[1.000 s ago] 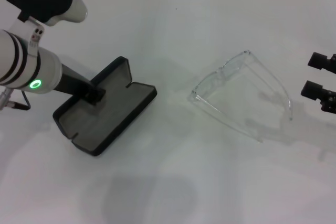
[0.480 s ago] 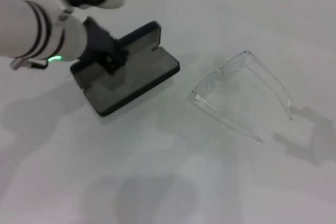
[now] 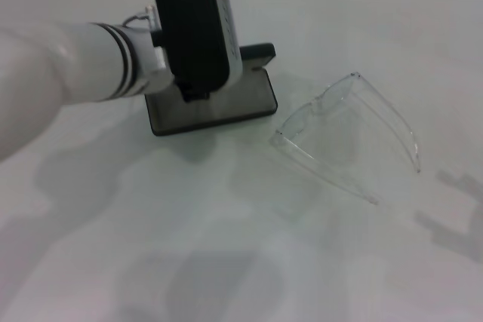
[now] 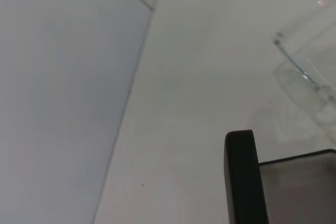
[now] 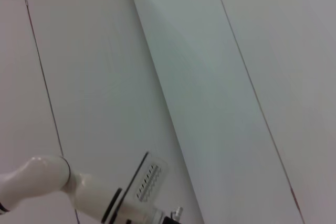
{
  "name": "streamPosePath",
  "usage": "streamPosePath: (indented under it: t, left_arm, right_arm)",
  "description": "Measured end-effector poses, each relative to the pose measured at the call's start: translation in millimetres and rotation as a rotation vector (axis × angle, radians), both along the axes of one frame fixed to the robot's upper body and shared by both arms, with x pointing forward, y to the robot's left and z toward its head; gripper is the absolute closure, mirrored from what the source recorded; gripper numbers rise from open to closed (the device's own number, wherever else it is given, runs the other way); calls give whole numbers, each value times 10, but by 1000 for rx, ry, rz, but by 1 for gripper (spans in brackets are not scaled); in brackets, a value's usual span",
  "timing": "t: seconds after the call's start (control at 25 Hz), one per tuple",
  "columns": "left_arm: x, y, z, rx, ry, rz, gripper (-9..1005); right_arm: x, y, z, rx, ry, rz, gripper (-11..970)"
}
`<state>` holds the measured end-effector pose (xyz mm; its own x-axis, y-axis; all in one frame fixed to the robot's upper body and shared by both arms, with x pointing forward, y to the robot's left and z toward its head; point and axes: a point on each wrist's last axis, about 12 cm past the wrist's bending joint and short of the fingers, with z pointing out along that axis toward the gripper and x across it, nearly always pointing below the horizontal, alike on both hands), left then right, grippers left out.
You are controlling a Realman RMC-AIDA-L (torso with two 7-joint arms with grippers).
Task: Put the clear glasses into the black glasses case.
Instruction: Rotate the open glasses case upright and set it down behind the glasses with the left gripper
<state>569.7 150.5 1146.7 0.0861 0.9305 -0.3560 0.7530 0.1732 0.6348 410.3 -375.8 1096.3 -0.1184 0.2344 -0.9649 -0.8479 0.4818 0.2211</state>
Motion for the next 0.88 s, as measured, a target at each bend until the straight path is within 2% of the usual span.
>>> streamPosePath:
  t: [0.2,0.36,0.52,0.72,0.88]
  left_arm:
    - [10,-147,-163,39,1,-66,813]
    - [-8,-281,-219,53,7,-123,815]
    - [-32,-389,-223,18,2,-179,818]
    - [-17,-424,-246,-5,-36,-225,839]
    - [23,-401,-333,19,-15,-223,859]
  right_arm:
    - [-11,-1,-7,1,3,-3,84]
    - [-3,3,-5,1,2,-1,84]
    - [6,3,-7,-1,3,-3,84]
    - [1,0,-10,-2,4,-6,84]
    - [-10,-2,-17,-3,7,-10,85]
